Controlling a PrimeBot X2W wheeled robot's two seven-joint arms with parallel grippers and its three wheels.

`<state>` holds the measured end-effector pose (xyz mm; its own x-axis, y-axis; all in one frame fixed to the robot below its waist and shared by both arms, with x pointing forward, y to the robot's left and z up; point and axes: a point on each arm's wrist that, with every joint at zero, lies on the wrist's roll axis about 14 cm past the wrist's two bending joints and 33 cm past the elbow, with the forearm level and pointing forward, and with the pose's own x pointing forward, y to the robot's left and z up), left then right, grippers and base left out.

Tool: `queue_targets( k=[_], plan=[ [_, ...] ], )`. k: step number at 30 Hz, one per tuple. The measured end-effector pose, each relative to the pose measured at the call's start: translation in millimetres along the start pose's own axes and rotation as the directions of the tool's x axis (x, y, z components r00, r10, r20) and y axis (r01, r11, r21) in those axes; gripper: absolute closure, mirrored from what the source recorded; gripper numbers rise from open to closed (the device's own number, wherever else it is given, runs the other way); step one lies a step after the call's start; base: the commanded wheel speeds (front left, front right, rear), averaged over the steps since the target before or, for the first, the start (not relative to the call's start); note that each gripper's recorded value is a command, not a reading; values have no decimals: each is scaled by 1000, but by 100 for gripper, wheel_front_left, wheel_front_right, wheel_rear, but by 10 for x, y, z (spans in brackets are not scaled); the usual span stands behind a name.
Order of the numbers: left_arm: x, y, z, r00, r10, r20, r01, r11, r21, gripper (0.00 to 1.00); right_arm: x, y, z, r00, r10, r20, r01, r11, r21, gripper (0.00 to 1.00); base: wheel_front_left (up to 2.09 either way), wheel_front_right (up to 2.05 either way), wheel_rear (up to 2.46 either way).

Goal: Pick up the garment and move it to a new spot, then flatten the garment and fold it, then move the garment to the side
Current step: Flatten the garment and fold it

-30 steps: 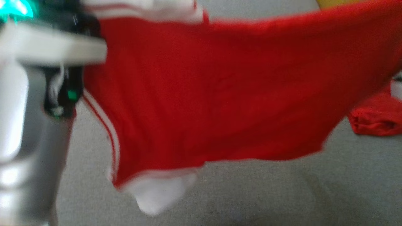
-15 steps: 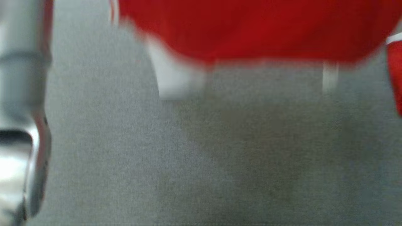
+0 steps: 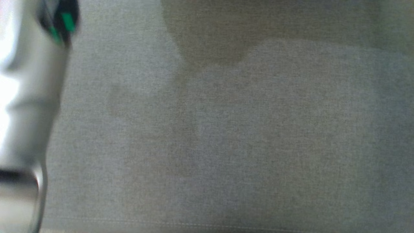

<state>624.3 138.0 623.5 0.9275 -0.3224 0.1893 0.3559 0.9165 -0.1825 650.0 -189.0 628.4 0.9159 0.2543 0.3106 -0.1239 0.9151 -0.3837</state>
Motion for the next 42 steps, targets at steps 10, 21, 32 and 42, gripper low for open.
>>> queue_targets(
  k=[10,21,32,42],
  plan=[
    [-1255,-95,-881,978,4,-206,-12,999,-37,100,-1064,151,-541,982,2,-189,13,997,79,100,0,0,0],
    [-2782,-698,-1305,908,76,-413,-139,982,-126,100,-2623,374,-544,929,-11,-370,67,988,139,100,0,0,0],
    [-2994,-915,-1296,897,85,-435,-199,954,-225,100,-3182,475,-663,867,-20,-498,120,978,170,100,0,0,0],
    [-2089,-762,-1221,938,9,-346,-97,966,-239,100,-2752,387,-939,858,-31,-512,145,972,184,100,0,0,0]
  ],
)
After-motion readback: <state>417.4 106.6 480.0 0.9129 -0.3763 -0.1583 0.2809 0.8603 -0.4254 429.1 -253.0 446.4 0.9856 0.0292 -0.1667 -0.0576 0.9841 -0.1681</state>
